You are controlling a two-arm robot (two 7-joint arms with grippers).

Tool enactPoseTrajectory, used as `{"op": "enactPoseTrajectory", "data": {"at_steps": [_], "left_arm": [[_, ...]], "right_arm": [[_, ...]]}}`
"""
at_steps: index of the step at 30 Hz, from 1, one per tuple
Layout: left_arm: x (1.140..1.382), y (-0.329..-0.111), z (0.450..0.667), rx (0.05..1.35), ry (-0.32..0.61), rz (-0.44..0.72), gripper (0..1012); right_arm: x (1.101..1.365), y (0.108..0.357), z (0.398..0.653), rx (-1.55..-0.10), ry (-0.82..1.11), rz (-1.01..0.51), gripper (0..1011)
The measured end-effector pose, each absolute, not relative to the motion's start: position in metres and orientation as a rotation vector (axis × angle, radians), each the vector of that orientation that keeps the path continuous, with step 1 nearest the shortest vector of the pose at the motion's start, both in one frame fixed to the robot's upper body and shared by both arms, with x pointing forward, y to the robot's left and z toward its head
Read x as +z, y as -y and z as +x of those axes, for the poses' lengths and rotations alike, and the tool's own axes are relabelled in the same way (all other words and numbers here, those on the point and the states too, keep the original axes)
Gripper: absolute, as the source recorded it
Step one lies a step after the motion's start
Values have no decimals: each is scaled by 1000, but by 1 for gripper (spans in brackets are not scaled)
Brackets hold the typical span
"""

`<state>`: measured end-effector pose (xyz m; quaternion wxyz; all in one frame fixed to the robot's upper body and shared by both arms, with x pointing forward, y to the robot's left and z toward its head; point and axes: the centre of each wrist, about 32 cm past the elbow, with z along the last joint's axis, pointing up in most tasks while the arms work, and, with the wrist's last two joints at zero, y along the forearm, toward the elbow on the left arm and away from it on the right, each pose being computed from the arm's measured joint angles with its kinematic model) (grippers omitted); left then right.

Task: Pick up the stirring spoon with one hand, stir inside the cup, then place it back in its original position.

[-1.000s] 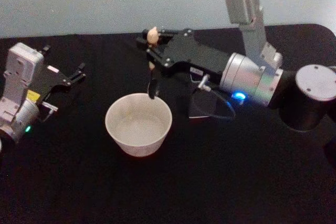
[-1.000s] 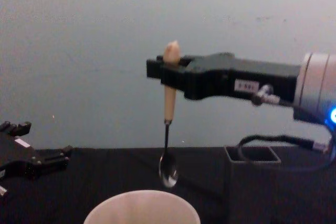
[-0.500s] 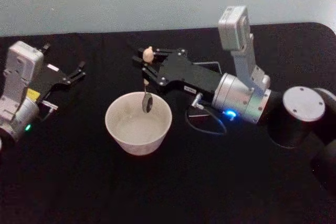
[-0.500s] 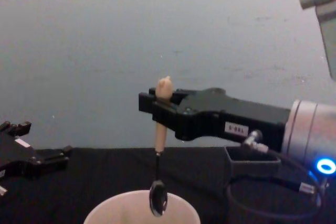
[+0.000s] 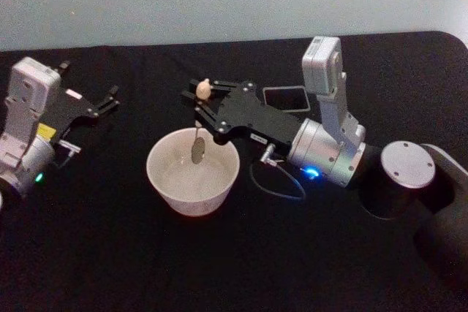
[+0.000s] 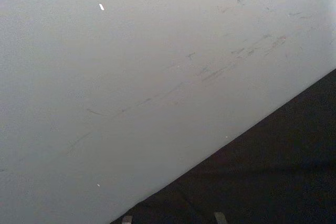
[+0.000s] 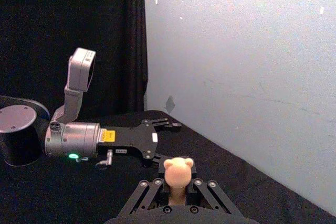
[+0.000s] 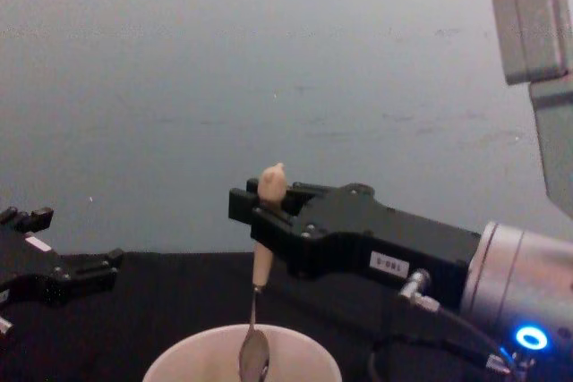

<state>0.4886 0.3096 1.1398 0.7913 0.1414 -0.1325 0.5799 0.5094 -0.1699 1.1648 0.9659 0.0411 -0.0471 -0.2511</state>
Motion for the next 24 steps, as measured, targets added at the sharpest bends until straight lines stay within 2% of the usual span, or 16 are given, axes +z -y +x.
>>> {"op": "enactPoseTrajectory", "data": {"at_steps": [24], "left_arm": [[1140,-310,489,1248,285,304,1001]], "right_arm": [[1146,165,517,-518,56,46,169]]}}
